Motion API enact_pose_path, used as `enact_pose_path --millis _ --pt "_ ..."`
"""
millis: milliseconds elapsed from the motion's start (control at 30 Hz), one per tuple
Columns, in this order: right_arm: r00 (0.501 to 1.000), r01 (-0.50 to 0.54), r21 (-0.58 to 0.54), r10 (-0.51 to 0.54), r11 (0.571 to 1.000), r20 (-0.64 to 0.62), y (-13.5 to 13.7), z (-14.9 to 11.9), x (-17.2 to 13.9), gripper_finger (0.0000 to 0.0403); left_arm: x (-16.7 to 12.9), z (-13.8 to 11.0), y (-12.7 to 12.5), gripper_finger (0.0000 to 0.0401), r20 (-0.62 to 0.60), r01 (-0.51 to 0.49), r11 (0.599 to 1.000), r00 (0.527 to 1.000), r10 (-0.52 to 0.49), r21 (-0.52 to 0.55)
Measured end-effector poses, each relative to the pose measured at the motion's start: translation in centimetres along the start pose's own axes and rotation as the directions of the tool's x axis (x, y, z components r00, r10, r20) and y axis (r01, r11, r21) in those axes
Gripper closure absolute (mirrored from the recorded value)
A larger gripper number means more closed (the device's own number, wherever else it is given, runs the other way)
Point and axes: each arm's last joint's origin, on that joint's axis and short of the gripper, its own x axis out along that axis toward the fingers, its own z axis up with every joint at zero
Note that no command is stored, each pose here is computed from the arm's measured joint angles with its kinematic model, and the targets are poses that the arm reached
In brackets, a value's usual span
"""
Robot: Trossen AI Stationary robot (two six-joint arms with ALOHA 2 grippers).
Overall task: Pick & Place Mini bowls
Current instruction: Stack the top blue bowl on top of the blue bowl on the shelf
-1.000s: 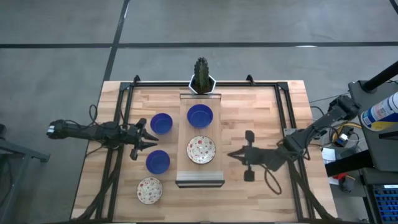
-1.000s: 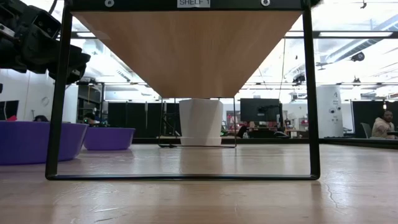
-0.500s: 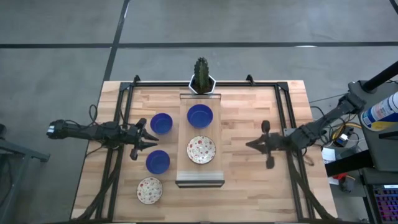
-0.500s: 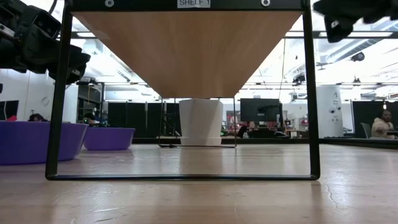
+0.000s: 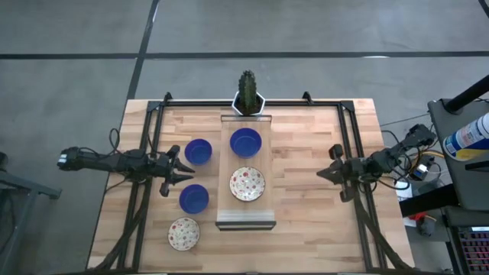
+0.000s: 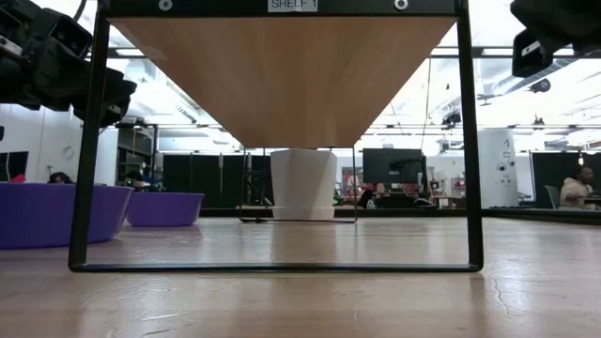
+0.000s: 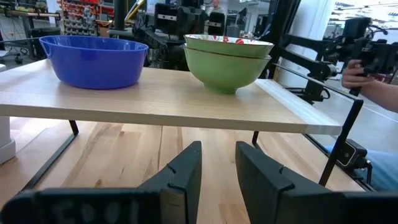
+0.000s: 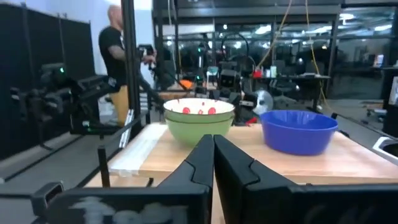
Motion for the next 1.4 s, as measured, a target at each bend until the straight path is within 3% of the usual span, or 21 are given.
enact_pose_path --millis 167,900,1133,1267,1400 --pt "0.996 -0.086 0.025 0.087 0.996 -0.026 -0.1 -1.2 -0.7 0.0394 0.0 0.0 0.0 0.0298 0.000 0.000 1.000 1.000 0.000 0.000" --pt "0.994 -0.073 -0.046 0.069 0.996 -0.083 -0.1 -2.8 -0.8 0.0394 0.0 0.1 0.0 0.0298 0.012 0.002 1.000 1.000 -0.002 -0.003" --pt "0.994 -0.073 -0.047 0.069 0.996 -0.082 -0.1 -2.8 -0.8 0.0394 -0.1 1.6 -0.2 0.0298 0.168 0.065 0.956 0.986 -0.017 -0.285" --pt "0.994 -0.072 -0.045 0.068 0.996 -0.082 -0.1 -2.8 -0.8 0.0394 -0.5 3.0 -0.1 0.0298 0.319 0.069 0.906 0.945 0.075 -0.417" --pt "0.994 -0.072 -0.047 0.068 0.996 -0.082 -0.1 -2.8 -0.8 0.0394 -0.7 3.6 0.0 0.0298 0.382 0.073 0.879 0.915 0.129 -0.471"
